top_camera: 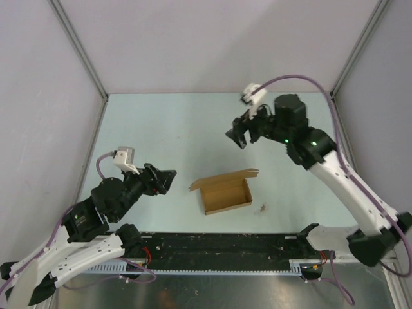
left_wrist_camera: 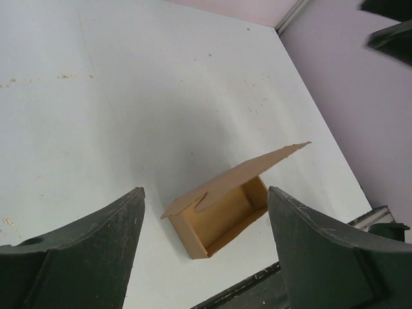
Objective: Fold the paper box
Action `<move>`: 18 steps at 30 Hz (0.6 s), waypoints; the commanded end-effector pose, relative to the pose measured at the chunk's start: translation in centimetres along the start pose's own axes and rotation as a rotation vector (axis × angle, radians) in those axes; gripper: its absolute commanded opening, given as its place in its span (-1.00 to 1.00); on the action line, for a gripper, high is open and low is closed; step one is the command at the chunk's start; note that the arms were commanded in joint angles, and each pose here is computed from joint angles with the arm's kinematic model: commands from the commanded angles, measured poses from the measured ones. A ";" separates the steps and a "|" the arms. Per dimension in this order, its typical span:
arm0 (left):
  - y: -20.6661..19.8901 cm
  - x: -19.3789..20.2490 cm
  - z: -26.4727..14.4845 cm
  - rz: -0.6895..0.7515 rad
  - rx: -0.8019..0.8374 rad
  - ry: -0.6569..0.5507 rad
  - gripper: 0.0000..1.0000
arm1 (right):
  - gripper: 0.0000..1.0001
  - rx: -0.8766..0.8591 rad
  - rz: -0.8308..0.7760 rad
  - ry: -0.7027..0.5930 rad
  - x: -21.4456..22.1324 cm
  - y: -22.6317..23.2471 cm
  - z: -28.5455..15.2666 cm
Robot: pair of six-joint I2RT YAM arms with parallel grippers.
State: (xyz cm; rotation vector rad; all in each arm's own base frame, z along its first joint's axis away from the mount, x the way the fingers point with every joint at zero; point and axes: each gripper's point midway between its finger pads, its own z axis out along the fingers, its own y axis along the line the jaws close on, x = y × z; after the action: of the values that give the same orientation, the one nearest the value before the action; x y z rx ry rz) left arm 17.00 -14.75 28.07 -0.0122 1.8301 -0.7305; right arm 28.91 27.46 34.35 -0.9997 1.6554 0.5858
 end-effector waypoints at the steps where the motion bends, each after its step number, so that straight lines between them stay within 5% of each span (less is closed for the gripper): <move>1: -0.2 -0.9 -0.2 -0.018 -0.002 -0.027 0.64 | 0.58 0.401 0.457 0.023 1.9 -3.3 -5.1; 7: -0.1 -0.9 -0.1 -0.008 -0.011 -0.027 0.65 | 0.60 0.763 0.918 0.137 13.6 -2.0 -10.8; 18: 0.1 -0.2 0.2 -0.011 -0.016 -0.012 0.67 | 0.53 0.830 1.270 0.268 27.1 3.3 -11.4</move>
State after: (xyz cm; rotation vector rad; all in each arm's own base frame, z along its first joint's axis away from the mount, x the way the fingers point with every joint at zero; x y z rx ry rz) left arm 17.18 -14.64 27.88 -0.0185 1.8350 -0.7137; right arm 17.90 10.85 13.65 0.5163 2.3714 0.3715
